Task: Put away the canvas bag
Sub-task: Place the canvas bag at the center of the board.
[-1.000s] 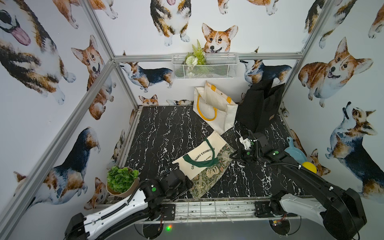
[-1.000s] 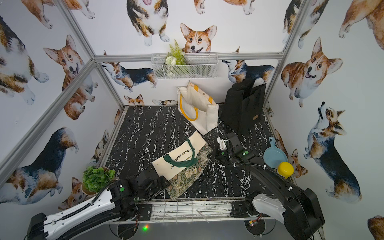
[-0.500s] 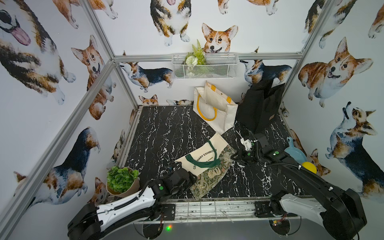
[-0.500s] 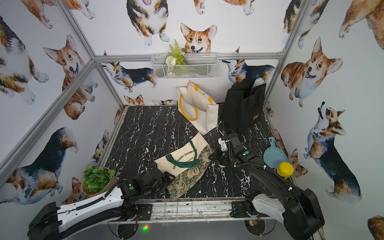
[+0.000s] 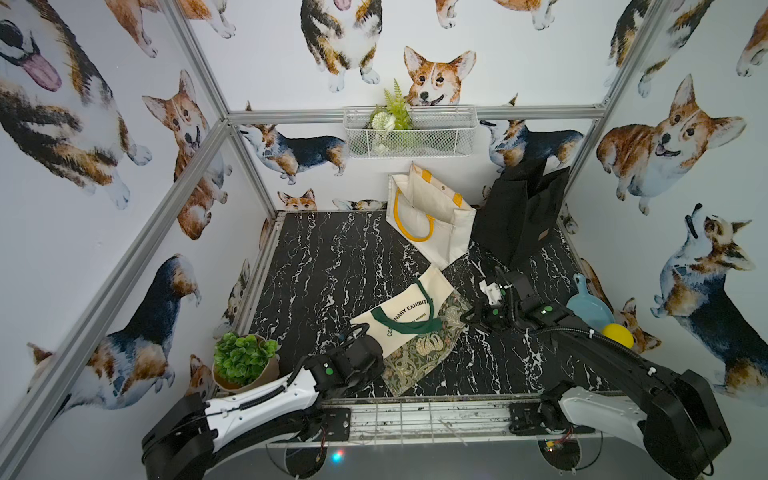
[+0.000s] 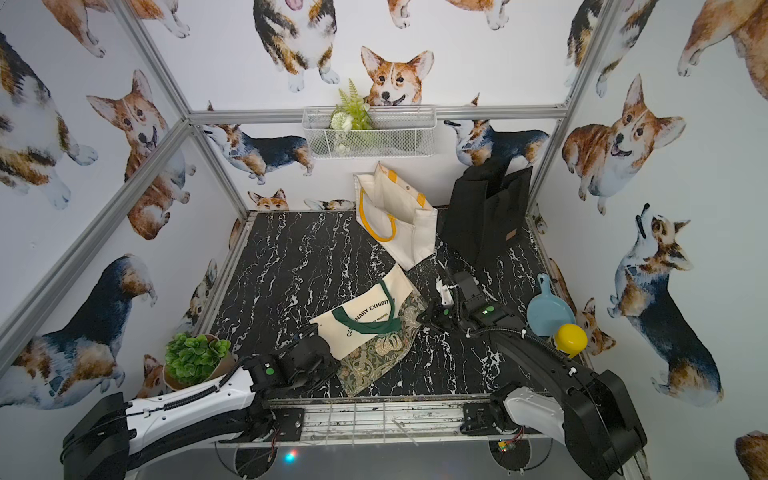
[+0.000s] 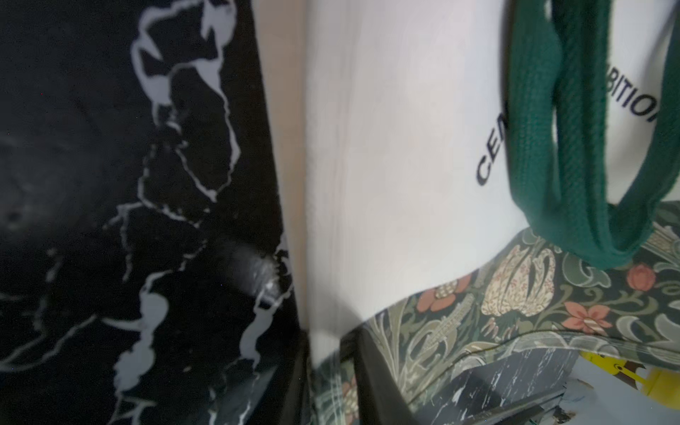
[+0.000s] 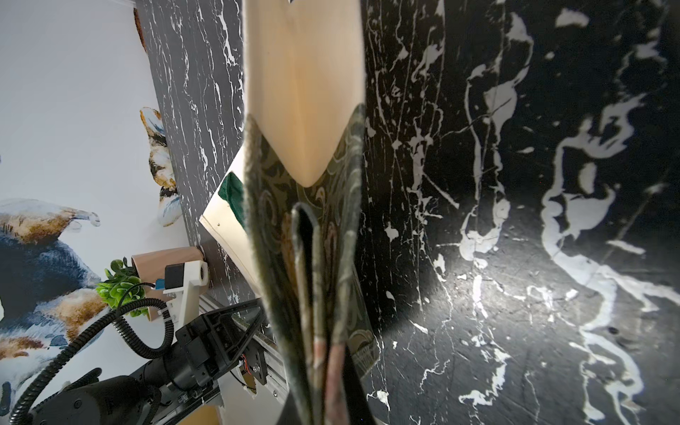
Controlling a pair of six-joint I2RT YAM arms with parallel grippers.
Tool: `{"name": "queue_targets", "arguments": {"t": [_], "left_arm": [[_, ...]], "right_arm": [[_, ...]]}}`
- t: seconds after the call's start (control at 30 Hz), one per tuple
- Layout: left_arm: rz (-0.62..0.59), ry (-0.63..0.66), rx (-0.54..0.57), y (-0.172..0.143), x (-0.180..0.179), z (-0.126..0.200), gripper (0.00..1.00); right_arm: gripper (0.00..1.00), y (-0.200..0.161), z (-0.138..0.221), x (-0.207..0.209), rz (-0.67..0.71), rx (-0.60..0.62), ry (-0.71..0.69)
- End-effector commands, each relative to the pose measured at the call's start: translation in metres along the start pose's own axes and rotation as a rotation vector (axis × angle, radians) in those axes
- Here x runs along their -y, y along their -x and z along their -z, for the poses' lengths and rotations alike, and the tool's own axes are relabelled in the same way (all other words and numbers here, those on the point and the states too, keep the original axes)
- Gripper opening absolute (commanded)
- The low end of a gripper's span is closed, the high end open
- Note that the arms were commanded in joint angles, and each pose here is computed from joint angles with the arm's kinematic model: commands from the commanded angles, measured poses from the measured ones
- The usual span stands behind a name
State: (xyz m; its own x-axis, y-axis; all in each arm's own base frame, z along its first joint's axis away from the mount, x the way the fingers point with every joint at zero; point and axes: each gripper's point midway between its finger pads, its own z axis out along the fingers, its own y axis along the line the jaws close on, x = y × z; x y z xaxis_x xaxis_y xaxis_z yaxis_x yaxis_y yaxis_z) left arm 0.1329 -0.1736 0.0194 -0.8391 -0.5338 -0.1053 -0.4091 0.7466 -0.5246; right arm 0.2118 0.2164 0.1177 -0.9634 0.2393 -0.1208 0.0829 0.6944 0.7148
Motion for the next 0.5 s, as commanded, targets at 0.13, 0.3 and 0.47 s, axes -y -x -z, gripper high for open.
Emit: {"name": "queue_targets", "arguments": {"t": [0.13, 0.3, 0.47], "left_arm": [[-0.031, -0.003, 0.034, 0.007, 0.002, 0.002, 0.00], [-0.046, 0.016, 0.064, 0.014, 0.002, 0.009, 0.00], [-0.093, -0.006, 0.073, 0.020, 0.018, 0.022, 0.00]], "right_arm": [[0.00, -0.021, -0.001, 0.000, -0.034, -0.106, 0.020], [0.00, -0.022, -0.001, -0.001, -0.034, -0.108, 0.022], [0.00, -0.024, 0.002, -0.010, -0.032, -0.120, 0.046]]}}
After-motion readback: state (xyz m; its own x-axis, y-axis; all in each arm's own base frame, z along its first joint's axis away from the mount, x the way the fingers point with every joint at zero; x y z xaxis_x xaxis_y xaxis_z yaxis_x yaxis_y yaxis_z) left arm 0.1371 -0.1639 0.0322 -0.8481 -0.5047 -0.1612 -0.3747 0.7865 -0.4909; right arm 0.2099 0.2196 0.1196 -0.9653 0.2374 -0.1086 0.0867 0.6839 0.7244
